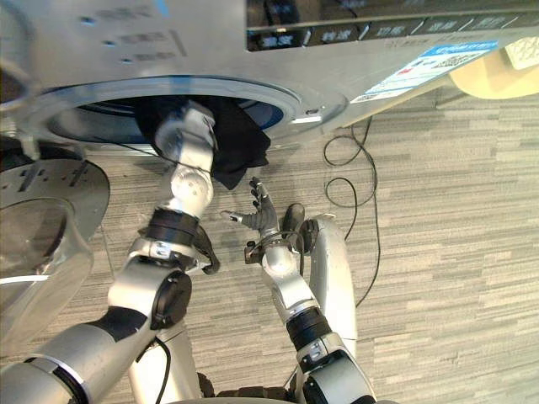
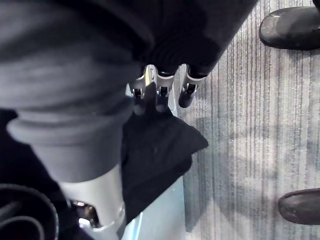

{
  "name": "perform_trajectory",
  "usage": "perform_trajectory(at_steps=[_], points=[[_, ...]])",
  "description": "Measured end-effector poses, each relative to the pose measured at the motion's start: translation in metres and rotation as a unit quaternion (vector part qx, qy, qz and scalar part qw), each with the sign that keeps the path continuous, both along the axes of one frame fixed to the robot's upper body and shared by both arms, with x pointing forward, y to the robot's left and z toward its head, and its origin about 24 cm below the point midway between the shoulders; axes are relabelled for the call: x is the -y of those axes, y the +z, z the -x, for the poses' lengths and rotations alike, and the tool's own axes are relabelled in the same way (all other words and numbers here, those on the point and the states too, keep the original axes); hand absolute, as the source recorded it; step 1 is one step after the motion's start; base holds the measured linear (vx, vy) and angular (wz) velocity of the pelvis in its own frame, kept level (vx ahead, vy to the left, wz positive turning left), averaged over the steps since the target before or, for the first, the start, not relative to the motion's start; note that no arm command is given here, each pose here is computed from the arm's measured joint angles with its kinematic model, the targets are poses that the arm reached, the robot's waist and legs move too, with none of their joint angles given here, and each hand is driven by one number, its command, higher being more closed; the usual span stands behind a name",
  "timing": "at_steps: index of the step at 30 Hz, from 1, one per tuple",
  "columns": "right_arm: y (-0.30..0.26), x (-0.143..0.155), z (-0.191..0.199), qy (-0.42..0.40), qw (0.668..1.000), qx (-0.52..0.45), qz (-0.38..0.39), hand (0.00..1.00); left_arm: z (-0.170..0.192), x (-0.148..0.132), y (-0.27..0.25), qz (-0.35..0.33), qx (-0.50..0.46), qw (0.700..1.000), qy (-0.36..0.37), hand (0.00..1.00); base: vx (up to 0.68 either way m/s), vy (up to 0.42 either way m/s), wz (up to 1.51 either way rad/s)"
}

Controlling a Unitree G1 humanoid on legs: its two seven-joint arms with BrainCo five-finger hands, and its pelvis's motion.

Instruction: Pick up the laundry basket with both hands and put the clothes into the washing machine.

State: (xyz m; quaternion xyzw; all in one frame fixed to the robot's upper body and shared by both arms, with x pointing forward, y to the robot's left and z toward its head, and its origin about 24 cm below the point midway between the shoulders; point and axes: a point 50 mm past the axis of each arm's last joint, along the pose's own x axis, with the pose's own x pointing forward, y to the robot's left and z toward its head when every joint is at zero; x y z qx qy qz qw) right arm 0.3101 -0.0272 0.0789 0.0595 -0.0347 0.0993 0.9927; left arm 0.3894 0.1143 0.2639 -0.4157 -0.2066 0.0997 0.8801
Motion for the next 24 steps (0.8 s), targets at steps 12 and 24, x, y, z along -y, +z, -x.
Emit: perform_trajectory(at_steps=[12,24], points=[[0.004,0.044,0.026,-0.043,0.988,0.037,-0.142,0.00,0.048,-0.013,0.176,-0.069,0.228,0.970,0.047,1.00,0.00,-0.038,-0.20],[0.012,0.063,0.040,-0.057,0.980,0.066,-0.180,0.00,0.106,-0.028,0.239,-0.100,0.387,0.914,0.077,0.00,-0.04,-0.028,-0.14]])
